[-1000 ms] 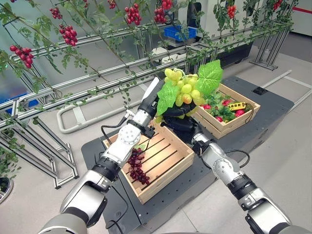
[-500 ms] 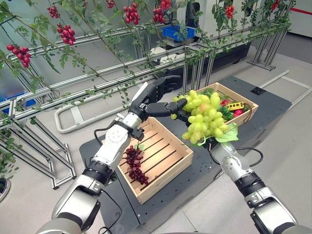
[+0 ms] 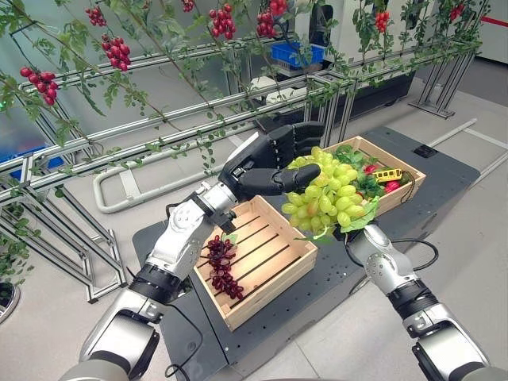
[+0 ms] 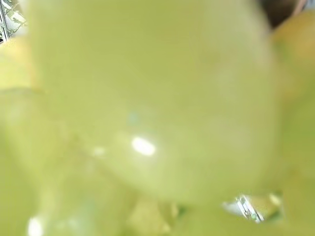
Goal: Pick up the fruits from the basket on one side to the basket on the other side
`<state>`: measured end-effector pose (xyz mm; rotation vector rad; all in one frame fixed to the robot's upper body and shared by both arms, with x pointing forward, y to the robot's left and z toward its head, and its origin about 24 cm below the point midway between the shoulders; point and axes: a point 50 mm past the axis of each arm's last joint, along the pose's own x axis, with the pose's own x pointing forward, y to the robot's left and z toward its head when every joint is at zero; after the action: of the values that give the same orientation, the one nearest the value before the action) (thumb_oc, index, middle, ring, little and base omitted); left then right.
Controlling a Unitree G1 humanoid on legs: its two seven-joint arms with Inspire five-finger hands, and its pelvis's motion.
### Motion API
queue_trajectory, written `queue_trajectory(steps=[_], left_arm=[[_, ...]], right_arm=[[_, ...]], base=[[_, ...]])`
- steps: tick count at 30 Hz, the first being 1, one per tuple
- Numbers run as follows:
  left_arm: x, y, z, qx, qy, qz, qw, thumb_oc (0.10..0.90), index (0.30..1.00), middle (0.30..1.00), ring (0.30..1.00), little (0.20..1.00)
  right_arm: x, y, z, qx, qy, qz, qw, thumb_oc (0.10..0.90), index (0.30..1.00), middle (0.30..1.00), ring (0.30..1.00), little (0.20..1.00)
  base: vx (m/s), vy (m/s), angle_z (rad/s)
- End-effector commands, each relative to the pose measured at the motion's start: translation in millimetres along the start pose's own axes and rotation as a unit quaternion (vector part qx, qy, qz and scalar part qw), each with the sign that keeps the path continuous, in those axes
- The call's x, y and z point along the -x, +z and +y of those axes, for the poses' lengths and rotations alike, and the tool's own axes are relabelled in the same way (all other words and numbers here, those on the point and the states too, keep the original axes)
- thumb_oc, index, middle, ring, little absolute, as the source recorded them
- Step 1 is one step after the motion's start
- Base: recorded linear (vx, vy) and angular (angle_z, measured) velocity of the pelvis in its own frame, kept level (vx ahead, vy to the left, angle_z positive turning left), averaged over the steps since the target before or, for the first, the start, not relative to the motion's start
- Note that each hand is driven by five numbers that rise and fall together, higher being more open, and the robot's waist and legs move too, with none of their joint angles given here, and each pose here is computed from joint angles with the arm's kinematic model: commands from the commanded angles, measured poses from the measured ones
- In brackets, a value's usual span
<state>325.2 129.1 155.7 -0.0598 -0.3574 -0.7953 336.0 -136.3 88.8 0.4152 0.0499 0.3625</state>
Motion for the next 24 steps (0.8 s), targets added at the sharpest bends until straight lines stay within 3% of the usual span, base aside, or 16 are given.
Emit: queue_trajectory(steps=[1, 11, 24], left_arm=[[-1, 40, 26, -0.009, 0.064, -0.104, 0.992, 0.800, 0.900, 0.900, 0.900, 0.900], [51, 25, 38, -0.031, 0.267, -0.163, 0.949, 0.800, 0.900, 0.900, 0.900, 0.900], [81, 11, 36, -0.038, 0.326, -0.150, 0.933, 0.800, 0.900, 0.900, 0.900, 0.900]], right_arm=[[-21, 76, 22, 0.011, 0.054, -0.161, 0.985, 0.400, 0.300, 0.300, 0.300, 0.300], [7, 66, 8, -0.005, 0.046, -0.174, 0.984, 0.400, 0.300, 0.300, 0.300, 0.300], [42, 56, -2, -0.055, 0.044, -0.214, 0.974, 0.400, 0.300, 0.300, 0.300, 0.300]], base=[[0.00, 0.000, 0.00], [0.00, 0.000, 0.00], [0.01, -0.018, -0.03]])
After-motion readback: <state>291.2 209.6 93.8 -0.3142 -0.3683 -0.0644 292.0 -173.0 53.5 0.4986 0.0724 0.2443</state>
